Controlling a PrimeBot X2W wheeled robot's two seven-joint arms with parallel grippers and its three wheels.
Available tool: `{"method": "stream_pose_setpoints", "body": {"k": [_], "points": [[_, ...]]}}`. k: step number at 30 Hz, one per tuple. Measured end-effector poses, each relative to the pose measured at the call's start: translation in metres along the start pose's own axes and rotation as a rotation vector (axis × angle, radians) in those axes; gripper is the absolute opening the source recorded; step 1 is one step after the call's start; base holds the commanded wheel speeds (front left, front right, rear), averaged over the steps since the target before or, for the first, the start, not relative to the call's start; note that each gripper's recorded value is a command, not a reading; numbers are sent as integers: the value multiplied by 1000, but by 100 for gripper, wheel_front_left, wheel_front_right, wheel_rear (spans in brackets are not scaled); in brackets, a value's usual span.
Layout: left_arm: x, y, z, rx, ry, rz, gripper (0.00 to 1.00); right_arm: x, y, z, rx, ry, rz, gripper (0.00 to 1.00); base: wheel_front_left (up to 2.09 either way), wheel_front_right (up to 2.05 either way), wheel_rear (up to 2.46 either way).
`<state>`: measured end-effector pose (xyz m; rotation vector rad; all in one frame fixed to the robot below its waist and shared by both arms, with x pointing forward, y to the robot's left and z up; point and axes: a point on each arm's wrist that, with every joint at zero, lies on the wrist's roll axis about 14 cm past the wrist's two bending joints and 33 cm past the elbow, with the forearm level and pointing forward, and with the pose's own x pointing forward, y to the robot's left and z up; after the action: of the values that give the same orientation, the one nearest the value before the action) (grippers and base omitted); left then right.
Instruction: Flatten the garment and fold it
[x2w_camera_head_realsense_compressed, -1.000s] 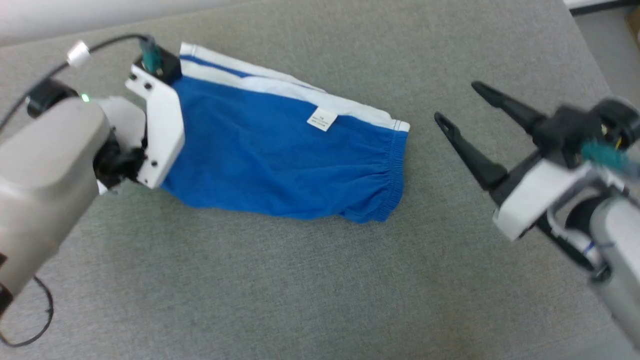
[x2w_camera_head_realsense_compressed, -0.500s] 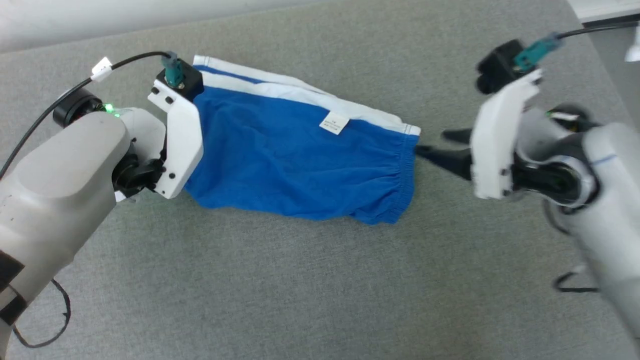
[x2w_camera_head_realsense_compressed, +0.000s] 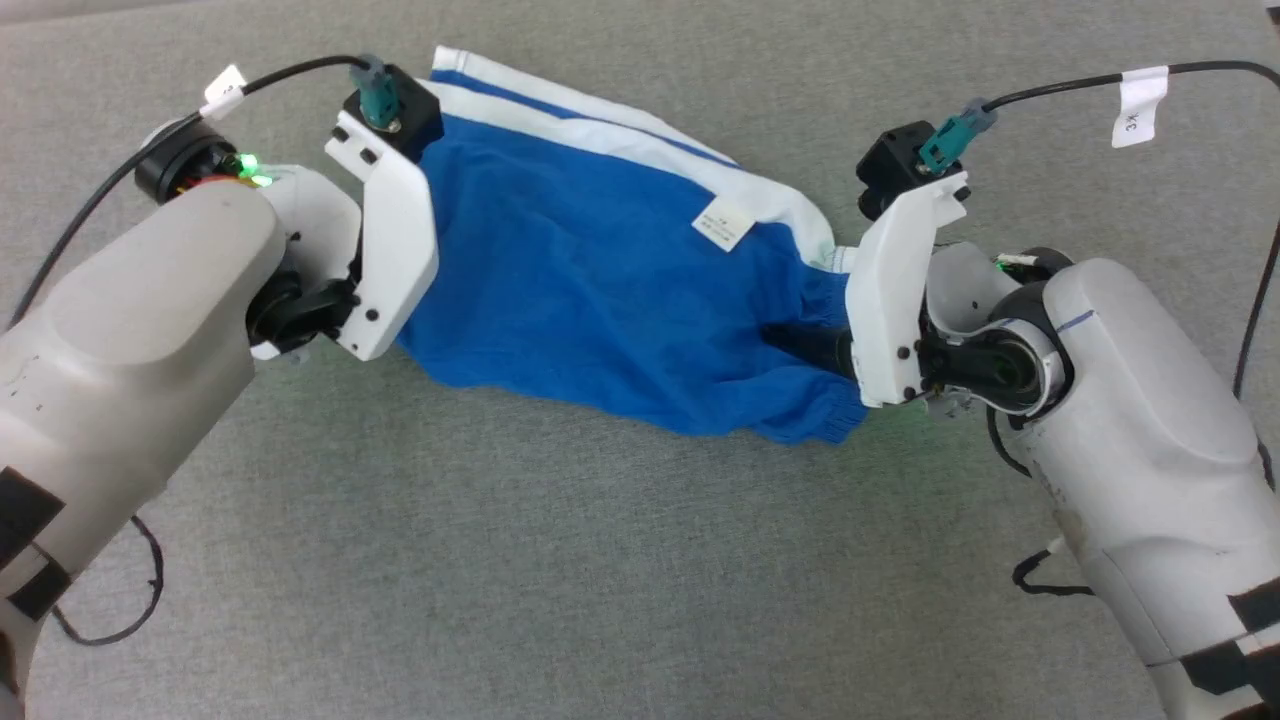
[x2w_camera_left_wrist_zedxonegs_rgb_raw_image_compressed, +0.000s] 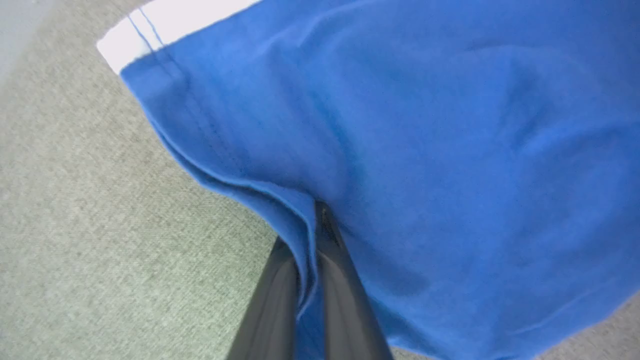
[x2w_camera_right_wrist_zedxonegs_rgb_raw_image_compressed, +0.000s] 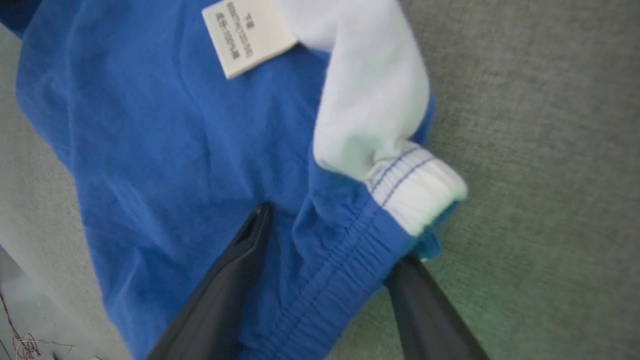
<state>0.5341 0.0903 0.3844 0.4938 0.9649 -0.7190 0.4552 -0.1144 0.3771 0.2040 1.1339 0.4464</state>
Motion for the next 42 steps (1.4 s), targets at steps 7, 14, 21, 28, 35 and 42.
{"method": "stream_pose_setpoints", "body": {"k": [7, 14, 21, 28, 35, 42], "points": [[-5, 2, 1, -12, -38, 7, 0, -6, 1, 9, -22, -65, 10, 0, 0, 0, 0], [-28, -10, 0, -2, -123, 9, 0, -45, 19, 28, -90, -222, 52, 0, 0, 0, 0], [-66, -29, -10, 52, -204, 10, 0, -83, 26, 16, -131, -300, 86, 0, 0, 0, 0], [-95, -58, -41, 46, -243, -15, 0, -94, 37, -24, -171, -227, 127, 0, 0, 0, 0], [-103, -77, -84, -40, -242, -30, 0, -87, 47, -42, -236, -162, 133, 0, 0, 0, 0], [-84, -91, -108, -137, -217, -52, 0, -60, 24, -61, -237, -58, 64, 0, 0, 0, 0]]}}
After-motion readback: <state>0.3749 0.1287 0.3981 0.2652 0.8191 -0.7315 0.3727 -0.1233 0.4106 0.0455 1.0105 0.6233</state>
